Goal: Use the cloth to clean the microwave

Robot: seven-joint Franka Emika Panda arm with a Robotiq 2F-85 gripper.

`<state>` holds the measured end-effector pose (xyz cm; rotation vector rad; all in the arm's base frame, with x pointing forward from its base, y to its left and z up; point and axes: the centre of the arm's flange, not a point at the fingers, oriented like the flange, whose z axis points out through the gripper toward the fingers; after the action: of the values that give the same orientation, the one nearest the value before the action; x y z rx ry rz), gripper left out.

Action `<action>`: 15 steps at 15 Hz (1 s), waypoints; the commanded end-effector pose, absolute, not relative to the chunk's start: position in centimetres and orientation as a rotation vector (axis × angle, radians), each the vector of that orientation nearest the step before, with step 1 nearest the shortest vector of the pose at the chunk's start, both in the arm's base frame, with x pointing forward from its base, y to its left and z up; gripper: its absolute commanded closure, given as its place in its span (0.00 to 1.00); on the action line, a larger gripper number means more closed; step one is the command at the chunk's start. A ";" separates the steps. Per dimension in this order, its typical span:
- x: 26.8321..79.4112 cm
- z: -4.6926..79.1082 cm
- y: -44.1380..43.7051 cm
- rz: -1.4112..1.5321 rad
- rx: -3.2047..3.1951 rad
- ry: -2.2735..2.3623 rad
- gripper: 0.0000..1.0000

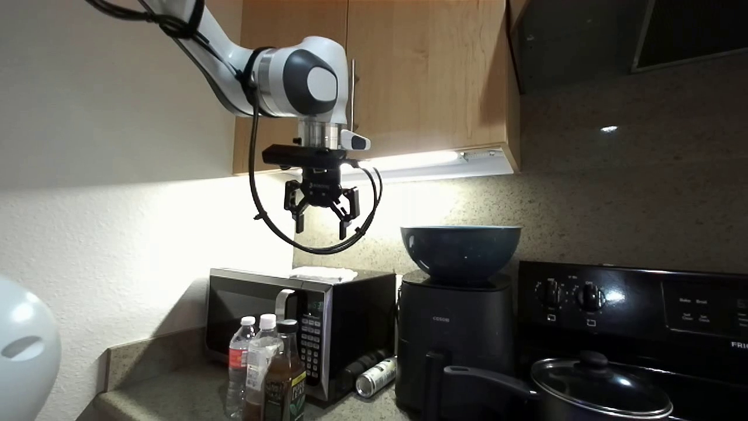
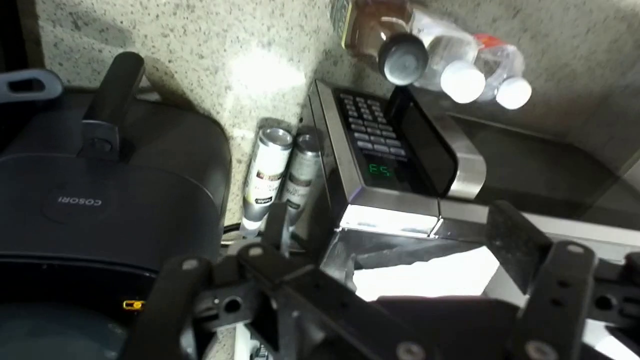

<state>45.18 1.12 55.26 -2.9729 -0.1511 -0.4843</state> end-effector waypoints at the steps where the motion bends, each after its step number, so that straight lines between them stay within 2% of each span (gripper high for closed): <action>1: 47.0 55.1 2.1 -0.547 -3.074 -0.029 0.00; 6: 46.8 54.8 2.0 -0.521 -3.052 -0.062 0.00; 15: 53.7 53.8 8.0 -0.559 -2.904 -0.120 0.00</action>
<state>50.55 6.84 54.20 -2.9381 -0.1151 -0.5184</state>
